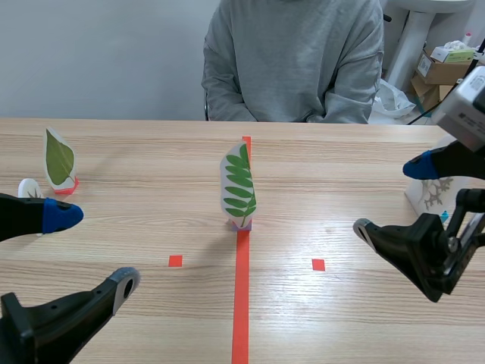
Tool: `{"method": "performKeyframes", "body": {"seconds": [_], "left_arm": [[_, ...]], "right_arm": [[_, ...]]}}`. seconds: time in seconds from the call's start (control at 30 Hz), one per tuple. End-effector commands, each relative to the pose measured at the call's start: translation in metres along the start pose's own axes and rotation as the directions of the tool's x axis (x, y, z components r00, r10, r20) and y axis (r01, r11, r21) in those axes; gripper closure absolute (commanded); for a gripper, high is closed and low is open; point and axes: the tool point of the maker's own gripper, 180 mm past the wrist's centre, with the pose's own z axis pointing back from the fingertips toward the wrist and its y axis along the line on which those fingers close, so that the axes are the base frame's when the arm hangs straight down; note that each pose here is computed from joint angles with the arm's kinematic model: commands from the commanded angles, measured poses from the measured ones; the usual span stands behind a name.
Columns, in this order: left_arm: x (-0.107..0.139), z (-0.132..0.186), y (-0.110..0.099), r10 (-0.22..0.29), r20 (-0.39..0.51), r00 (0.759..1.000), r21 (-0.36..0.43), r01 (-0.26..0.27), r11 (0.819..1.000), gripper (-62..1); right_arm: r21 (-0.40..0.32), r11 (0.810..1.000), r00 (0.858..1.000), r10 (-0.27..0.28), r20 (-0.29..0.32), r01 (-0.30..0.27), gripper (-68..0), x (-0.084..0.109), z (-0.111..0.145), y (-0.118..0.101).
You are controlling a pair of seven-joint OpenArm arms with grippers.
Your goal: Do the leaf sorting experiment
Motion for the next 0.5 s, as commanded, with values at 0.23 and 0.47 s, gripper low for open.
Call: {"method": "performKeyframes", "body": {"seconds": [0.23,0.47], "left_arm": [[0.007,-0.001,-0.003,0.013,0.031,0.999,-0.008,-0.013,1.000,-56.6],[0.007,-0.001,-0.003,0.013,0.032,0.999,-0.008,-0.013,1.000,-56.6]], "right_arm": [[-0.001,1.000,1.000,0.008,-0.019,-0.008,-60.8,0.000,0.001,0.000],[-0.002,1.000,0.997,0.010,-0.077,-0.010,-60.8,-0.010,0.002,-0.001]]}}
